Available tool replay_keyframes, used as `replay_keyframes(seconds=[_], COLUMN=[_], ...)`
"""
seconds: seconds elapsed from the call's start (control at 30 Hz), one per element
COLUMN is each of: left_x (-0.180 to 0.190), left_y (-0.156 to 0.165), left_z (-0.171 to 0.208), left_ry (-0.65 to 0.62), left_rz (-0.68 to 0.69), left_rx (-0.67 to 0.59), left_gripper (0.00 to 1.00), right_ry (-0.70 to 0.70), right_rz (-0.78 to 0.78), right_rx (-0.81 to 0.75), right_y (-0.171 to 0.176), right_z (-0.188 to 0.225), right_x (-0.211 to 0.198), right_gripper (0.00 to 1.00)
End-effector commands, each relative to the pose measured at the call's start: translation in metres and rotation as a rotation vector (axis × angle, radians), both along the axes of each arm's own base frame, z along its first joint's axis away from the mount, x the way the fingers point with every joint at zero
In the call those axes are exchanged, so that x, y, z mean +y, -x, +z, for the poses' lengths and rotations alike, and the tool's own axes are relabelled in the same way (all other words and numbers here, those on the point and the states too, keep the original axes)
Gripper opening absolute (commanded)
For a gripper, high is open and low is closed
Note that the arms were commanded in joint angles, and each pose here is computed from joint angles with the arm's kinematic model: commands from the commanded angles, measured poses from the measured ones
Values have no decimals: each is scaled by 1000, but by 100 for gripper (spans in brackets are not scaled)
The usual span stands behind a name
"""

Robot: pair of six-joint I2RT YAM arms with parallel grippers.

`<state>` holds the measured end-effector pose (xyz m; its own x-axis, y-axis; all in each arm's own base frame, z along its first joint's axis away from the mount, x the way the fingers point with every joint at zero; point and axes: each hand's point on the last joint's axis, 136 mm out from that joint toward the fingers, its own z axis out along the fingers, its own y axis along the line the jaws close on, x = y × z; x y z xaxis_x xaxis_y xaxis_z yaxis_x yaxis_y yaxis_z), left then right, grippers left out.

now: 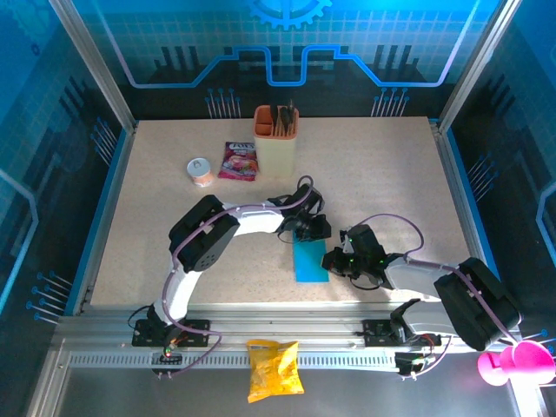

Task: Fold a paper plane with a square sheet of paper (pick it up from the middle)
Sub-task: Fold the paper at the center of the table.

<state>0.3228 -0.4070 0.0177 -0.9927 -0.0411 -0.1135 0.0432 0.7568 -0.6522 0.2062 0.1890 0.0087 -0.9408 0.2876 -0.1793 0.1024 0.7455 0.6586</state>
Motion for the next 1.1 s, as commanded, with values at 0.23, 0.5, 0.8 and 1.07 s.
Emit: replay_keyframes(seconds=[0.23,0.5,0.8,1.07], left_x=[39,50,76,95], left_y=[-38,-68,-111,-139], left_z=[-21,-24,-26,30], left_ry=[-148,-181,-251,-231], left_rz=[94,115,164,162], left_rx=[8,2,-18,-127], left_gripper=[15,16,16,17], right_ry=[195,203,205,192], right_rz=[-32,-38,-42,-27], right_rx=[220,230,238,228], right_y=[44,46,49,43], right_z=[-50,-52,-54,-51], right_x=[-36,-38,-40,-34], right_gripper=[0,0,0,0])
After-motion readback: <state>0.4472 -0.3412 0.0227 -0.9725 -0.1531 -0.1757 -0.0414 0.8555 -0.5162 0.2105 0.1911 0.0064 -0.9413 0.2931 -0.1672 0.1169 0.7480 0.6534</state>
